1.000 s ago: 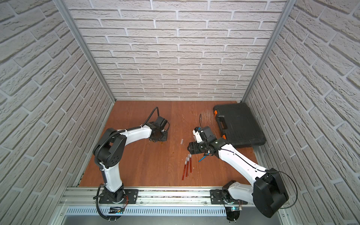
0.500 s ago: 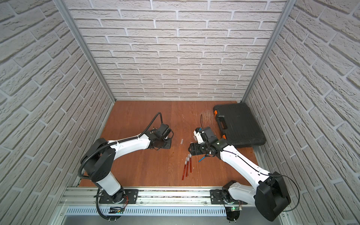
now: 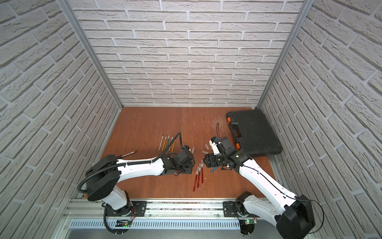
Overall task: Remove protective caps from carving knives
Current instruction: Pick up the carving knife from the center of the board.
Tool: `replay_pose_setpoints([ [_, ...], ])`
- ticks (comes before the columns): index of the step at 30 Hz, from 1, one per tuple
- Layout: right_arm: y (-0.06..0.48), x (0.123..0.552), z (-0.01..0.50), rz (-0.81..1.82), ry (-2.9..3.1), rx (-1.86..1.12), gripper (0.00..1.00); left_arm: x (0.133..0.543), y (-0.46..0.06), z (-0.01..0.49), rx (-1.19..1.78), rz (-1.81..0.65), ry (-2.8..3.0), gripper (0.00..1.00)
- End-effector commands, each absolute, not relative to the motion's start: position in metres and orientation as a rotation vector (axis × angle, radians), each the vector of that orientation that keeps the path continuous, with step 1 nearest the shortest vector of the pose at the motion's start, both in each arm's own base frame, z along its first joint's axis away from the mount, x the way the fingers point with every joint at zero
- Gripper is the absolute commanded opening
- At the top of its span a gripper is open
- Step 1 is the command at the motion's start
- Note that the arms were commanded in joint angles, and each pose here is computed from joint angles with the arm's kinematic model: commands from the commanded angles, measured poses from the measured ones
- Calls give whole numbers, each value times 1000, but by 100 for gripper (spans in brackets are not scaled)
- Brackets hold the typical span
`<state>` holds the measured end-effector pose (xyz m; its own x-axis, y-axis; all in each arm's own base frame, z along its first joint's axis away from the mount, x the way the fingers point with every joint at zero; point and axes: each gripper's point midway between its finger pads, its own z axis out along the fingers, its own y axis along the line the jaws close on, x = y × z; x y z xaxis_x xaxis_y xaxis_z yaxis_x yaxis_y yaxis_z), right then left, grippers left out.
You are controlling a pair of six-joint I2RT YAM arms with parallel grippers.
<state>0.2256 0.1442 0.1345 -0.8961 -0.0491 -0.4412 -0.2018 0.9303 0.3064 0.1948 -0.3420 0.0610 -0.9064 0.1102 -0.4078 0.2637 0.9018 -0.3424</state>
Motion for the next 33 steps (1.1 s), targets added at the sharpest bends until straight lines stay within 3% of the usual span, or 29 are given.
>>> replay_pose_setpoints([
  [1,137,216,130,450,2667,-174,77,189,-357,57,229,-605,2679,23],
  [33,134,218,129,440,2652,-153,77,138,-378,27,415,-427,2813,22],
])
